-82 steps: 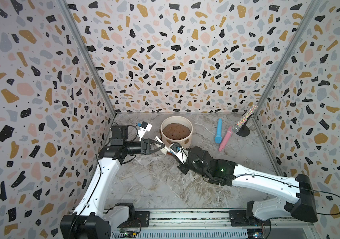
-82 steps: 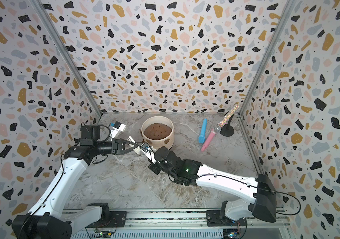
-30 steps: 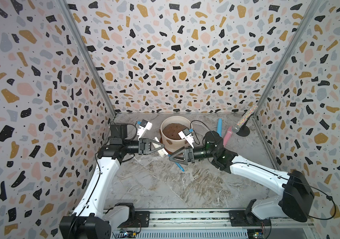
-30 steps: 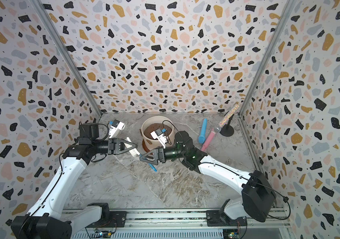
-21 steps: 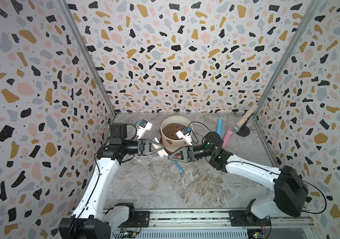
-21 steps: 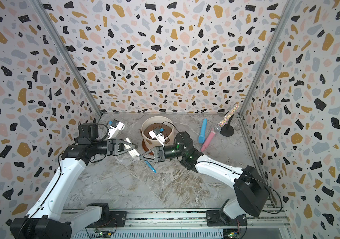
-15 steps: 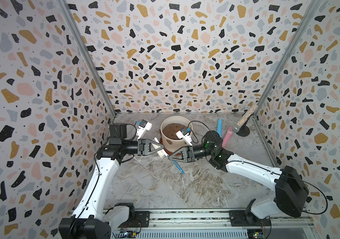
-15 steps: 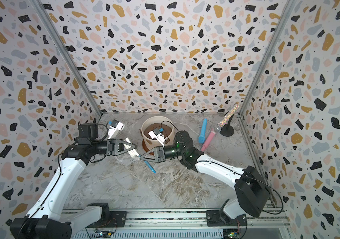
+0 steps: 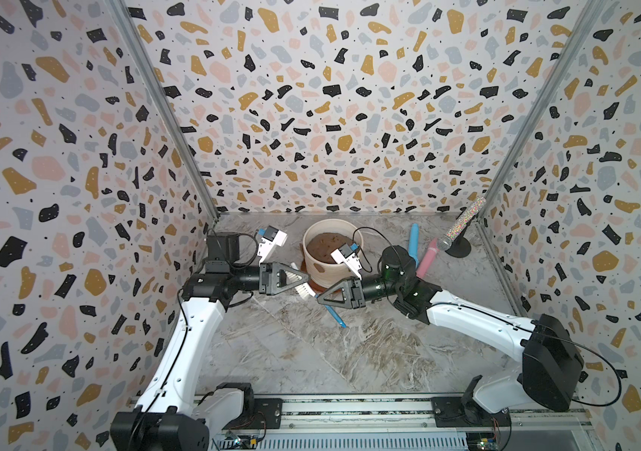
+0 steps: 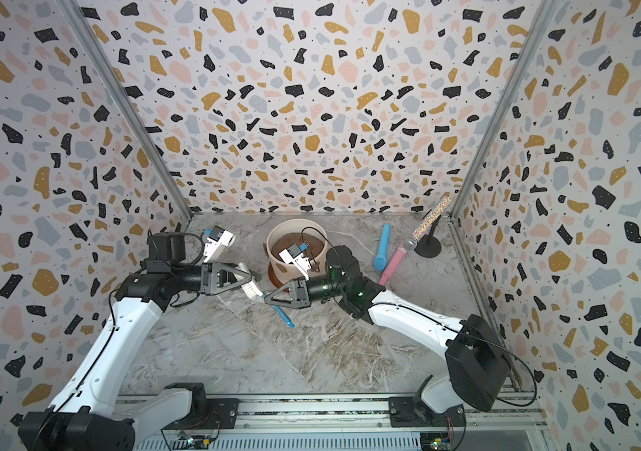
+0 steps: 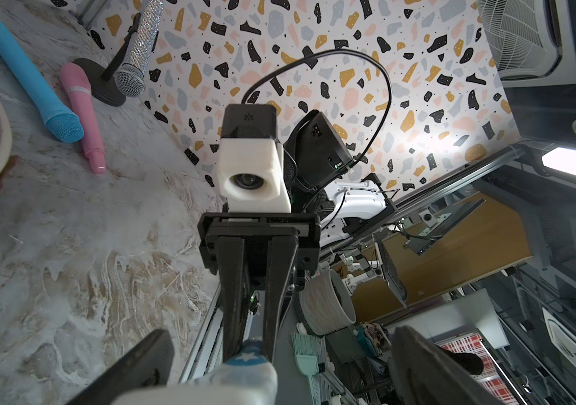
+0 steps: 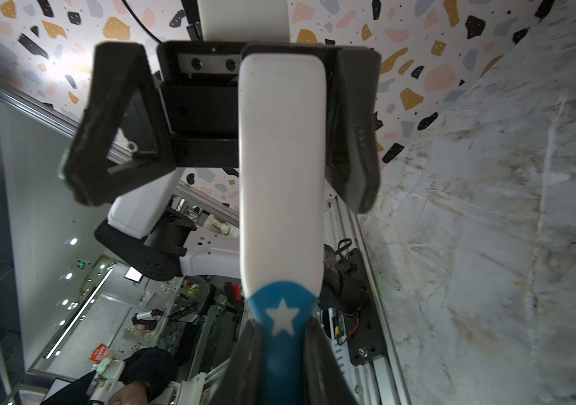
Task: Scrub the dried mud off the ceramic pot
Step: Pick up the brush from the center of the board.
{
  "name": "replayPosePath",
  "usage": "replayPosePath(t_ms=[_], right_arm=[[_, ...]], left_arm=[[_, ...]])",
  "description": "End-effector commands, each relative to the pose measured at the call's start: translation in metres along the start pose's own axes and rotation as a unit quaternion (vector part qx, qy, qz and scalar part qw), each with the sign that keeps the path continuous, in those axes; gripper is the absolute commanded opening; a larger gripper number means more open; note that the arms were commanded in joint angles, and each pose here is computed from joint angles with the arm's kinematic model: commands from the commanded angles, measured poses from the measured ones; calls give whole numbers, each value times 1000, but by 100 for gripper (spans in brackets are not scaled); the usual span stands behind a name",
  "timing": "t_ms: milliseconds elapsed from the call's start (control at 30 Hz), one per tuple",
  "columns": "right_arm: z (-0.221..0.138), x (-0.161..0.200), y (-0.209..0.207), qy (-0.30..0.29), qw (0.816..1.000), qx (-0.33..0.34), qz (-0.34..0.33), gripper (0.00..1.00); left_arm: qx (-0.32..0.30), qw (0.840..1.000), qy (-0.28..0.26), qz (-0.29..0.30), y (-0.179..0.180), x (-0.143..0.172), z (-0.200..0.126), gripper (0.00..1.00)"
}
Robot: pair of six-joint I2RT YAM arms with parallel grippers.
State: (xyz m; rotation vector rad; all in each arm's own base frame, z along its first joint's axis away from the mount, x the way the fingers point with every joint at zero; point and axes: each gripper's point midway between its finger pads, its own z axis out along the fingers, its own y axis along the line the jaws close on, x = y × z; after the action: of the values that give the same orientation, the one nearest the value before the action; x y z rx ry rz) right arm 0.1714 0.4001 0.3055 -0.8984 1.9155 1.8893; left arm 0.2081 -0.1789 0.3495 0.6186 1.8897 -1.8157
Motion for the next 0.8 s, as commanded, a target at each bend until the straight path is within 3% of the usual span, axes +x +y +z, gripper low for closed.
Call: replayPosePath(t_ms=[0,67,200,333,500,767], right_arm=[[-17,-16,6,-24,990,97,-97,0],[-23,-17,-7,-18,971,177,-161,0],[-20,-11,-20,20,934,263,-241,0],[-16,-22,-29,2,910,315,-269,0],[-14,-31,-50,7,881,384,-276,0],[-1,-37,-62,12,870,410,-274,0]], left_arm=[[-28,999,-10,25,1,-8,0,100],[-74,997,-28,12,20,-14,-5,100],[-153,986,-53,-34,59,-14,-14,100],[-143,984,-66,-82,75,-13,-13,99],[-134,985,-63,-88,76,-13,-11,80],[-126,986,-62,-95,79,-9,-10,52]])
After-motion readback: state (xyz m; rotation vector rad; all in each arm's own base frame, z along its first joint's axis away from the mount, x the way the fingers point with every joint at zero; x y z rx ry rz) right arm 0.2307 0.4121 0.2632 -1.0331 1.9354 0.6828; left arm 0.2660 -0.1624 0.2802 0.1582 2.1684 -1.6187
